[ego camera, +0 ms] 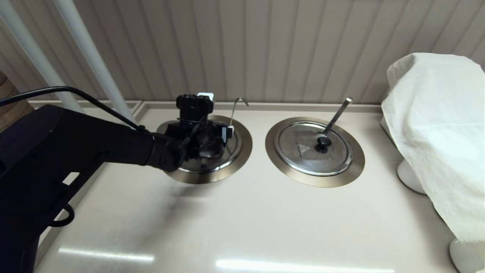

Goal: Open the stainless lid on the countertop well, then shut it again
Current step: Stir with a spoon

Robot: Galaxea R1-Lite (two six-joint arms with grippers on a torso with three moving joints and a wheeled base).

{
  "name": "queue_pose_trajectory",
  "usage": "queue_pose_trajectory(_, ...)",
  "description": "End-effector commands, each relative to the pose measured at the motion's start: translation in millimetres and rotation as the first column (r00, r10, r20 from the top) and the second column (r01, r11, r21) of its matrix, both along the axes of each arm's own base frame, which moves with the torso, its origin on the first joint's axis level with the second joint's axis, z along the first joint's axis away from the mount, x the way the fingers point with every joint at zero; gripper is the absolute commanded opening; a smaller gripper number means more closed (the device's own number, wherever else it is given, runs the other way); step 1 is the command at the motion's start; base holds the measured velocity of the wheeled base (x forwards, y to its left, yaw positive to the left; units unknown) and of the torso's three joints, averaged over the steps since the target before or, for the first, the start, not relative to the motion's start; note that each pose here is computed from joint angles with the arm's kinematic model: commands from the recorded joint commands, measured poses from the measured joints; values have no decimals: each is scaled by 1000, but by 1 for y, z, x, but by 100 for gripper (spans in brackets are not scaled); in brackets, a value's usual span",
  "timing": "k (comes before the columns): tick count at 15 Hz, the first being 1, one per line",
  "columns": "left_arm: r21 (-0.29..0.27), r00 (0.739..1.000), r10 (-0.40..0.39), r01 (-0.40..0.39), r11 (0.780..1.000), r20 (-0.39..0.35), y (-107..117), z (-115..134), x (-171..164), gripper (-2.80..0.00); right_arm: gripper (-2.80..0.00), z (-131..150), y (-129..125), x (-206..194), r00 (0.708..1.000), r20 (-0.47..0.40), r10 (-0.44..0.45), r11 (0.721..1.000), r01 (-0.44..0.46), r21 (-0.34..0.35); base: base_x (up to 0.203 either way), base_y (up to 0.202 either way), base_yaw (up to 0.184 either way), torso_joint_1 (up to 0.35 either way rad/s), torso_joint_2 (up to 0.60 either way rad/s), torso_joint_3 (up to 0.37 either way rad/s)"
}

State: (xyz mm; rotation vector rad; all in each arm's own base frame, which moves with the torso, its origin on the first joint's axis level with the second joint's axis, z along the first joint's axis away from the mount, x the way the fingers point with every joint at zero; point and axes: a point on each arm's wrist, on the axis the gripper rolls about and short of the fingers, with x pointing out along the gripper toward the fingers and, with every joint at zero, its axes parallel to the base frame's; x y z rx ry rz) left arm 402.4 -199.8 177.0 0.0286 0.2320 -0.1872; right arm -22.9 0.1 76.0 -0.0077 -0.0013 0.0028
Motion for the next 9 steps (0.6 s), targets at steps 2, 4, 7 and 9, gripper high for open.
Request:
queue_pose_trajectory(2, 2, 999, -43, 43, 999, -19, 5, 0, -7, 0, 0, 0, 0, 0, 1000, 0, 0, 1000, 0, 0, 0, 0, 0, 0, 0, 0)
queue_pose_trajectory(4, 4, 999, -42, 42, 999, -20, 5, 0, -7, 0, 0, 0, 0, 0, 1000, 0, 0, 1000, 0, 0, 0, 0, 0, 0, 0, 0)
queue_pose_trajectory(7, 103, 998, -32, 37, 994, -51, 22, -7, -9, 0, 0, 0, 0, 0, 1000, 0, 0, 1000, 0, 0, 0, 0, 0, 0, 0, 0)
queue_pose_trajectory(9, 134, 997, -37, 45, 990, -62, 24, -13, -8, 0, 0, 0, 0, 0, 1000, 0, 0, 1000, 0, 0, 0, 0, 0, 0, 0, 0)
